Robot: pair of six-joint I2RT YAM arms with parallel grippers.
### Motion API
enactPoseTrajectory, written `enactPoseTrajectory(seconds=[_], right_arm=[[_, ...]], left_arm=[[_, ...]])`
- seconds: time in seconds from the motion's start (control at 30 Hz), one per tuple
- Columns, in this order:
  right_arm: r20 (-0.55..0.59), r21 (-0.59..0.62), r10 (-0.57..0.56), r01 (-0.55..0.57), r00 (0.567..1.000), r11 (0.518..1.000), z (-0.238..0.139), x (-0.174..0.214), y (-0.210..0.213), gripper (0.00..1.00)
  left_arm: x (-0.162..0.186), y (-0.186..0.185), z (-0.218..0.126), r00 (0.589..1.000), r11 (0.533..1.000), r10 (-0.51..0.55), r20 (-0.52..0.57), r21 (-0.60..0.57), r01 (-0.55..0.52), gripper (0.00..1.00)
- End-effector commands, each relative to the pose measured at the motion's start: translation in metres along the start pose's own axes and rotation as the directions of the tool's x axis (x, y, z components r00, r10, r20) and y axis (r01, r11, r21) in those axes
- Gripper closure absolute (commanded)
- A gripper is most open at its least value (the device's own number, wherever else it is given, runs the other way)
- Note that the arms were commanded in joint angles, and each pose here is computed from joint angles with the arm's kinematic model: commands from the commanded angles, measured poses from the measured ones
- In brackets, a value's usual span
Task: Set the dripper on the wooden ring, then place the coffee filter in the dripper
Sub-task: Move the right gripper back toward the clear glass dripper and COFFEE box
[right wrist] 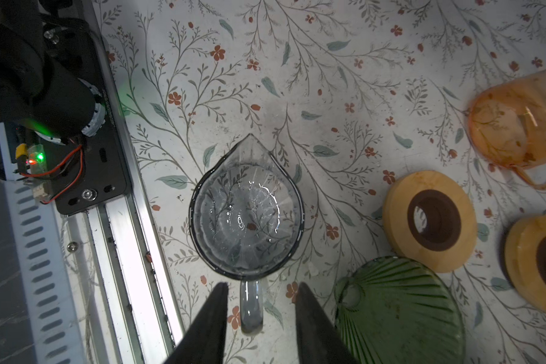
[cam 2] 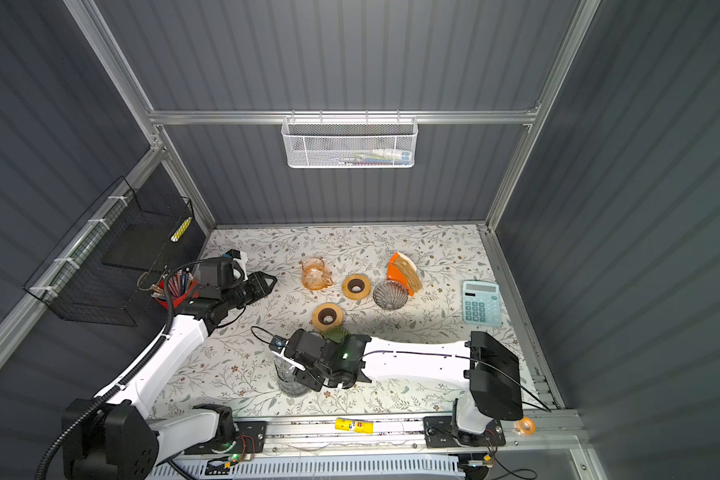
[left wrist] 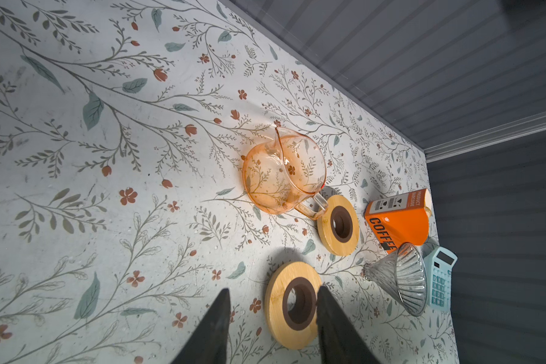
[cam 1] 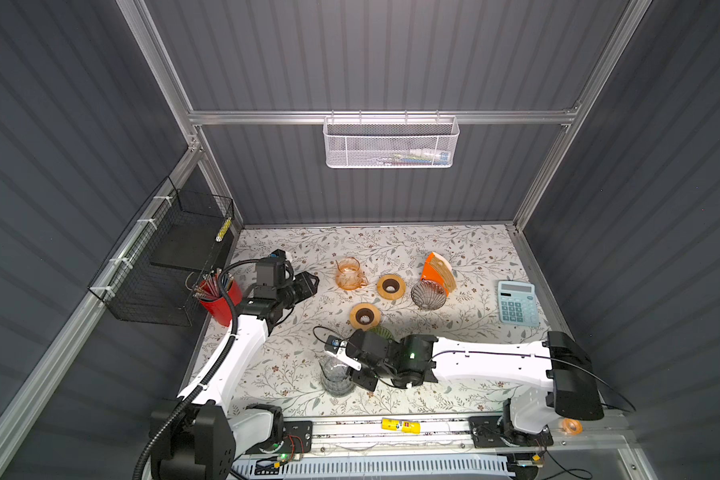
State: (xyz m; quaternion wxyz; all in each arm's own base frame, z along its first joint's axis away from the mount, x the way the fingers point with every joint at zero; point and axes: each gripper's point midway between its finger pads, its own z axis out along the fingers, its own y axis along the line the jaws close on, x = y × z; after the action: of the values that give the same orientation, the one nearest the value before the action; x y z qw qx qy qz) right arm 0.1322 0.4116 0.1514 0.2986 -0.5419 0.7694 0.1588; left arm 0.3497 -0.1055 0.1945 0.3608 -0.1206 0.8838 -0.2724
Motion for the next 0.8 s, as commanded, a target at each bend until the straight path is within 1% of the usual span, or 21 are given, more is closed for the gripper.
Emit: enactPoseTrajectory(seconds=[0.0,0.13,0.23,0.3,0.37,0.57,0.67,0.7,0.77], right_arm=[[0.067,0.013,0.116,-0.117,0.991,0.993,-0.022,-0.022,-0.025,0.63],[0.128,0.007,0.202,-0.205,0.971,0.979,-0.044,-0.027,-0.052,0.63],[0.16,-0.007,0.271,-0.274,0.949,0.962,-0.061,-0.024,-0.074,0.62],[0.172,0.011,0.301,-0.308,0.938,0.951,-0.071,-0.019,-0.091,0.6],[0.172,0.032,0.326,-0.336,0.929,0.941,-0.076,-0.014,-0.104,0.6],[0.22,0.072,0.41,-0.434,0.885,0.898,-0.084,-0.003,-0.139,0.59],[0.236,0.081,0.447,-0.476,0.863,0.876,-0.084,0.004,-0.152,0.56],[0.263,0.082,0.45,-0.484,0.853,0.871,-0.085,0.0,-0.158,0.56],[0.271,0.104,0.468,-0.509,0.841,0.854,-0.083,0.002,-0.171,0.56]], left_arm=[[0.004,-0.008,-0.001,0.998,0.999,0.023,-0.053,0.027,-0.022,0.55],[0.003,-0.011,-0.001,0.995,0.998,0.061,-0.084,-0.005,-0.062,0.55],[0.006,-0.026,-0.003,0.99,0.994,0.113,-0.08,0.008,-0.113,0.55],[0.012,-0.035,-0.004,0.985,0.989,0.148,-0.085,0.016,-0.148,0.55],[0.019,-0.039,-0.003,0.981,0.987,0.161,-0.106,0.02,-0.16,0.55],[0.038,-0.043,-0.007,0.964,0.981,0.192,-0.186,0.033,-0.189,0.55],[0.043,-0.046,-0.012,0.957,0.978,0.207,-0.201,0.049,-0.201,0.55],[0.046,-0.048,-0.013,0.956,0.977,0.213,-0.204,0.06,-0.205,0.55],[0.05,-0.05,-0.014,0.953,0.975,0.221,-0.208,0.071,-0.21,0.55]])
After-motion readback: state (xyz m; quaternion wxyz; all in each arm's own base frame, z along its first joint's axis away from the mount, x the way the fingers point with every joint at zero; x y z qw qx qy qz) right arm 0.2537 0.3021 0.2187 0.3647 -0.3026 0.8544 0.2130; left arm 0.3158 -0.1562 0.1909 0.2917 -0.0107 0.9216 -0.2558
